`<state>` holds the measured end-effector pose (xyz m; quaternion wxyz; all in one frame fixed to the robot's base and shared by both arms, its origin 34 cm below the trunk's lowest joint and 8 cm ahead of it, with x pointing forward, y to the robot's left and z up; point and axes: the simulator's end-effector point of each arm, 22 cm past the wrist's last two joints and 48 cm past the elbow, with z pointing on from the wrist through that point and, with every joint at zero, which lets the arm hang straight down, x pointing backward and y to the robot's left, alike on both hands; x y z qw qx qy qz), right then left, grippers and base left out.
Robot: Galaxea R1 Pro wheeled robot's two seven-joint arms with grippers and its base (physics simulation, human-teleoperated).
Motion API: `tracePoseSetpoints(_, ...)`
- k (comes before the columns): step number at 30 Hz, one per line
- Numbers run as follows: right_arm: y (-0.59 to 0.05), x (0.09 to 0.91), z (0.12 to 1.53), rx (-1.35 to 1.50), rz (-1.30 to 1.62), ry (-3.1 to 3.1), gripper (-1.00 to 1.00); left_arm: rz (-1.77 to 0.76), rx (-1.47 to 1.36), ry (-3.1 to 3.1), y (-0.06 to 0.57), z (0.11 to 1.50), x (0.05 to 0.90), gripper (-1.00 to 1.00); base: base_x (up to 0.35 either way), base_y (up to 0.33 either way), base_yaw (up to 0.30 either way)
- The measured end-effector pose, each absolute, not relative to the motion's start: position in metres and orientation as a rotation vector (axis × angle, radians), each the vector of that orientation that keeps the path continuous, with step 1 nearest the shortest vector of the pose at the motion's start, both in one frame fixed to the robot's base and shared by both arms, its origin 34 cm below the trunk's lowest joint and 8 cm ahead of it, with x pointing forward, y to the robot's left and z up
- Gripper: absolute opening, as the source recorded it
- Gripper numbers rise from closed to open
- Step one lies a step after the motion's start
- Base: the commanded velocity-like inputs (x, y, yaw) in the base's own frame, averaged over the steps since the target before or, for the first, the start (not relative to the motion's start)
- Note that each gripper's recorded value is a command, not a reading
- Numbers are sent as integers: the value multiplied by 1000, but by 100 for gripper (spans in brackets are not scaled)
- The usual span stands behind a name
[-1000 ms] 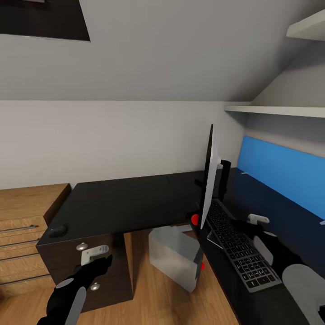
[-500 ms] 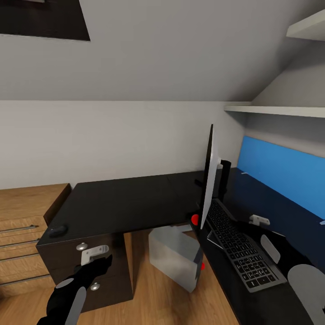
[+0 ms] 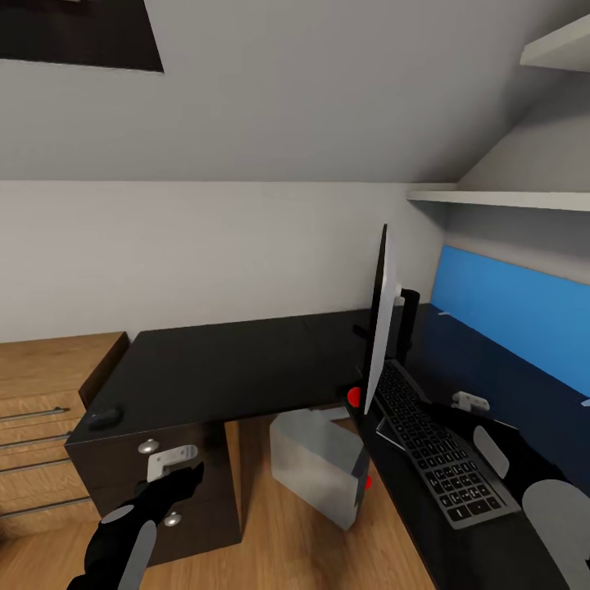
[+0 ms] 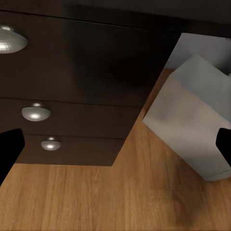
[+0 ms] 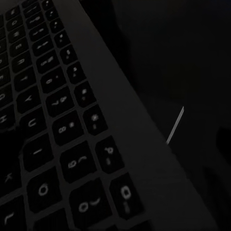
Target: In the bedroom, organize the workspace by keeping the computer under the desk, ensuring the monitor is on the desk, placing the keyboard on the desk next to the monitor, placing the mouse on the desk next to the keyboard, moving the folder from the swivel chair onto the desk next to the mouse, stacking the notebook on top of the folder with the pen on top of the notebook, and positioning the swivel chair next to the desk.
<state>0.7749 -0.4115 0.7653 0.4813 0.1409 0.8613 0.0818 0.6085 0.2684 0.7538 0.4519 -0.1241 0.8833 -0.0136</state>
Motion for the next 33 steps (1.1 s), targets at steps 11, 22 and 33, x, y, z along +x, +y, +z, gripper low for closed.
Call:
tracePoseSetpoints(11,-411,774,759,342,200,2102,100,-34,-307,2182,268,748,608,100,0,0,0)
tracePoseSetpoints(22,-411,773,750,342,200,2102,100,-35,-307,2182,268,739,607,100,0,0,0)
tracePoseSetpoints(33,-411,773,750,342,198,2103,100,-32,-308,2185,270,738,607,100,0,0,0)
